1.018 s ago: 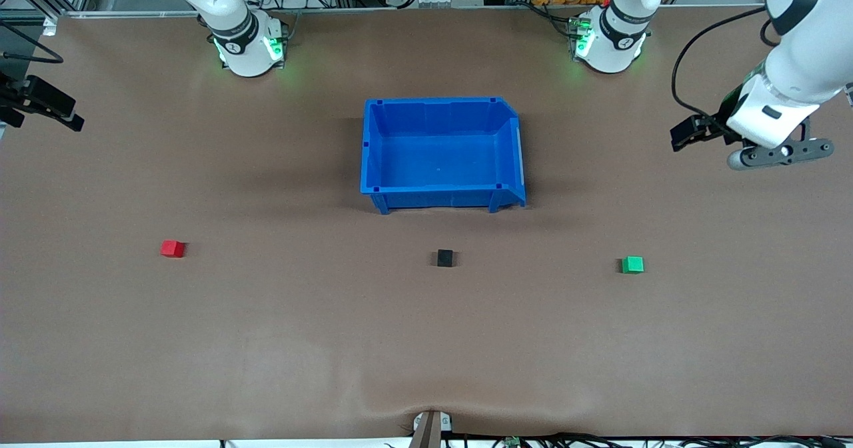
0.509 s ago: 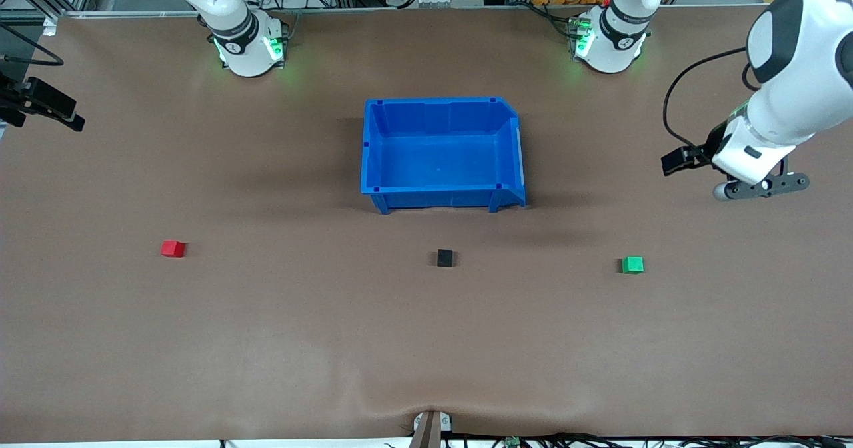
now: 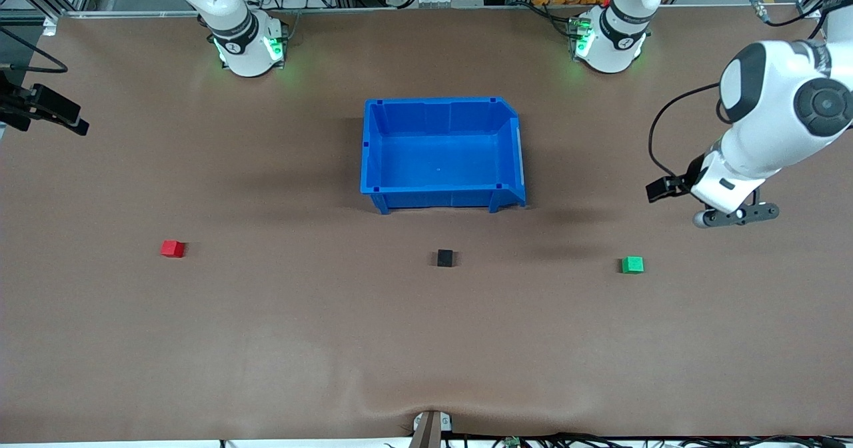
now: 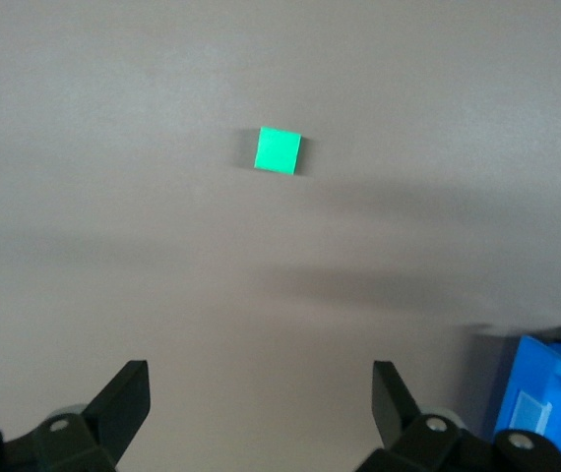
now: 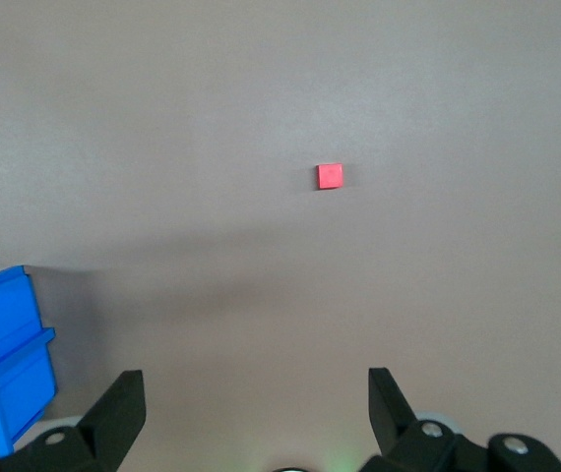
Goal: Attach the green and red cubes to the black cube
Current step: 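Move the open left gripper down toward the green cube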
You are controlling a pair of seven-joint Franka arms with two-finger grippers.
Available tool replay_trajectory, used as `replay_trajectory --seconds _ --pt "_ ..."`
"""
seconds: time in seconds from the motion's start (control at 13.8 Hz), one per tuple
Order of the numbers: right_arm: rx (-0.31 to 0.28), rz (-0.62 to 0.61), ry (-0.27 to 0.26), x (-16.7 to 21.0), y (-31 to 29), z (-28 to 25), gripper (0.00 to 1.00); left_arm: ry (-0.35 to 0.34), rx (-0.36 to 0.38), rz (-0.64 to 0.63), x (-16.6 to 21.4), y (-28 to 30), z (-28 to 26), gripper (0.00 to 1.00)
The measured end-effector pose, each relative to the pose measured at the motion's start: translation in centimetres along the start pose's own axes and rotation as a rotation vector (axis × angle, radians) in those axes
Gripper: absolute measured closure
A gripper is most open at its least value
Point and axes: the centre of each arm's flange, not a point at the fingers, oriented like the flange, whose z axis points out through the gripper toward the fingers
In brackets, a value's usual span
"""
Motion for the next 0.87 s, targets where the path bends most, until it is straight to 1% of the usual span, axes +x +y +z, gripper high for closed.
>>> replay_trajectory --seconds 0.36,0.87 --pt "-0.001 -0.006 -0.004 0.0 -0.3 0.1 0.00 0.034 0.017 0.030 1.8 0.2 4.4 0.00" --pt "-0.001 0.015 -0.034 0.7 0.8 1.4 0.00 0.062 -0.015 0.026 3.7 0.1 10.9 0.00"
